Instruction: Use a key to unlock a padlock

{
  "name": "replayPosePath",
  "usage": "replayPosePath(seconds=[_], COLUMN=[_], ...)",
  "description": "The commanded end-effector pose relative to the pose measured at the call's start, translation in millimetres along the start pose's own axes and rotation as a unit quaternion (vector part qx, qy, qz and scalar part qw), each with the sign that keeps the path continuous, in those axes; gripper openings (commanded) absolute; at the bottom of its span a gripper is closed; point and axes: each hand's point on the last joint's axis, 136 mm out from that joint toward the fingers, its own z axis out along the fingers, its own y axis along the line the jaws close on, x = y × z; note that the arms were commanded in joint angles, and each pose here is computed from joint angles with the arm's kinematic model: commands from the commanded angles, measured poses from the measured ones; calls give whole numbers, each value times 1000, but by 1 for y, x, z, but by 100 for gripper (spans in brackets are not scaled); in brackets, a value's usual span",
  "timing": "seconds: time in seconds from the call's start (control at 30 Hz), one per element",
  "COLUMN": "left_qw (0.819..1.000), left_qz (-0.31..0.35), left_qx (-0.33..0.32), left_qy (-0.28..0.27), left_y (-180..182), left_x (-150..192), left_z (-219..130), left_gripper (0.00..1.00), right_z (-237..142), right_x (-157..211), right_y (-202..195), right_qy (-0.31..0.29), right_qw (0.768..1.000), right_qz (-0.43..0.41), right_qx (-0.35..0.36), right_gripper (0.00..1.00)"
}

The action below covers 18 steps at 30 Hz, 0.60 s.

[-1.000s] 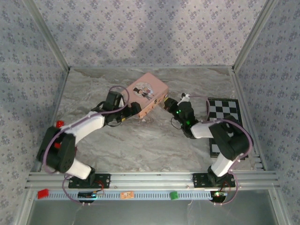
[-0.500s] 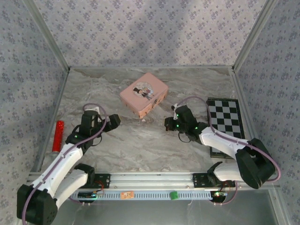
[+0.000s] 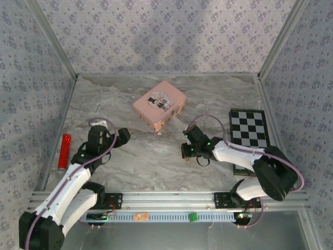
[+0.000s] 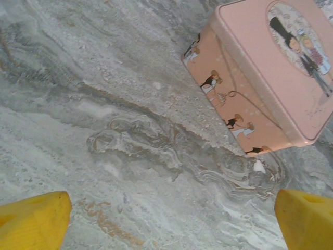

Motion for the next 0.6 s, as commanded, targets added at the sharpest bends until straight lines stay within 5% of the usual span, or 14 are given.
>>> replayPosePath(seconds=[0.0, 0.2, 0.57], left_qw=[1000, 1000, 999], left_qz=[7, 7, 5], left_qx=[-6, -13, -20], left_qy=[-14, -17, -30], left_y=[3, 8, 10], left_x=[-5, -6, -13], left_z=[-3, -4, -7], left_gripper=[100, 100, 100], right_z=[4, 13, 14], right_x=[-12, -10, -9], right_y=[16, 23, 32], right_qy=[-9, 4, 7], right_qw=[1000, 1000, 999], right_qz=[0, -11, -32], right_qx=[-7, -6, -11], right_gripper=[0, 0, 22])
